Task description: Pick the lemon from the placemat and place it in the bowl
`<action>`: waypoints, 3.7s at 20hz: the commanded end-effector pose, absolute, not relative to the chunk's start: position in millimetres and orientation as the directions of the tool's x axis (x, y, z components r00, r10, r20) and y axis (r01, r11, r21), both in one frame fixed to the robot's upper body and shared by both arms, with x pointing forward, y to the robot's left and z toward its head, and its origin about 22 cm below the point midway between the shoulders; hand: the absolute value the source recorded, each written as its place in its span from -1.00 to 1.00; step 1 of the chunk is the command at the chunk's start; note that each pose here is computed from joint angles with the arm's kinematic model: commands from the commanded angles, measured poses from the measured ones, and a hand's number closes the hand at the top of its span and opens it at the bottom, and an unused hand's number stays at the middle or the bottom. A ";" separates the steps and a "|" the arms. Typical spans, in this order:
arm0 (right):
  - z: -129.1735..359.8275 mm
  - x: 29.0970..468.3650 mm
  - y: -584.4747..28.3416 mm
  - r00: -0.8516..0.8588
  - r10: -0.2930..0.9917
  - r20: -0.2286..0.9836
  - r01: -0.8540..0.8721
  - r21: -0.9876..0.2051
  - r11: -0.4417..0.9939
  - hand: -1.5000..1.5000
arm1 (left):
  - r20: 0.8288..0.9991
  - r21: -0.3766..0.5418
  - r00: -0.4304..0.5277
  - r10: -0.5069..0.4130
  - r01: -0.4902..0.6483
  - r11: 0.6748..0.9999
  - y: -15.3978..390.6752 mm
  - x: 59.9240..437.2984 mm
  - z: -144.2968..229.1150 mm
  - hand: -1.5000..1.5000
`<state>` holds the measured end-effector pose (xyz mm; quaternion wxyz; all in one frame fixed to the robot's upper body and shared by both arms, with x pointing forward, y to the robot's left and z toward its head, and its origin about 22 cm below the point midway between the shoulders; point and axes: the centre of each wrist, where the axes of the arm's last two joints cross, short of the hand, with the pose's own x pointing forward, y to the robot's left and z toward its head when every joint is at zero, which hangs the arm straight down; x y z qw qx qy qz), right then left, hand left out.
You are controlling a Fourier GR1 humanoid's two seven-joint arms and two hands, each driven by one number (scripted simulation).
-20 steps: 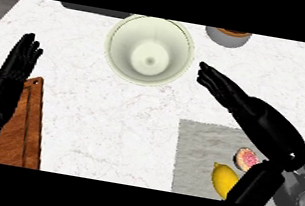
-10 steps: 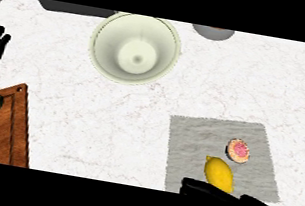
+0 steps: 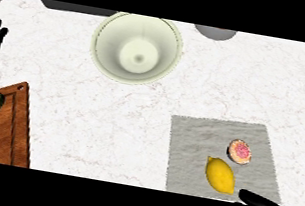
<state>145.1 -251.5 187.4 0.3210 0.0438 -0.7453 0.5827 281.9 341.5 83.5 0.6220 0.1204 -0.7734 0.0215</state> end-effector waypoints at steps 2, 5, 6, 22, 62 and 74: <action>227.9 136.1 -255.3 -0.825 0.462 0.325 -0.357 -0.934 0.019 -1.00 | 0.970 0.102 -0.193 -0.145 -0.219 0.970 332.5 289.2 79.7 0.00; 225.9 138.2 -257.5 -0.807 0.511 0.296 -0.392 -0.916 -0.089 -1.00 | 0.971 0.112 -0.187 -0.149 -0.192 0.975 329.5 287.1 88.0 0.00; 236.0 143.8 -261.4 -0.810 0.526 0.261 -0.396 -0.904 -0.161 -1.00 | 0.972 0.115 -0.178 -0.151 -0.200 0.973 338.6 284.6 72.7 0.00; 187.5 163.4 -269.4 -0.774 0.596 0.213 -0.423 -0.875 -0.237 -1.00 | 0.964 0.110 -0.218 -0.151 -0.193 0.975 338.2 298.5 87.1 0.00; 54.2 238.0 -252.6 -0.762 0.615 0.202 -0.453 -0.845 -0.284 -1.00 | 0.971 0.098 -0.197 -0.133 -0.177 0.979 326.2 284.8 65.1 0.00; 23.7 240.3 -235.7 -0.795 0.577 0.186 -0.390 -0.886 -0.251 1.00 | 0.964 0.116 -0.214 -0.158 -0.197 0.974 346.5 301.4 89.0 0.00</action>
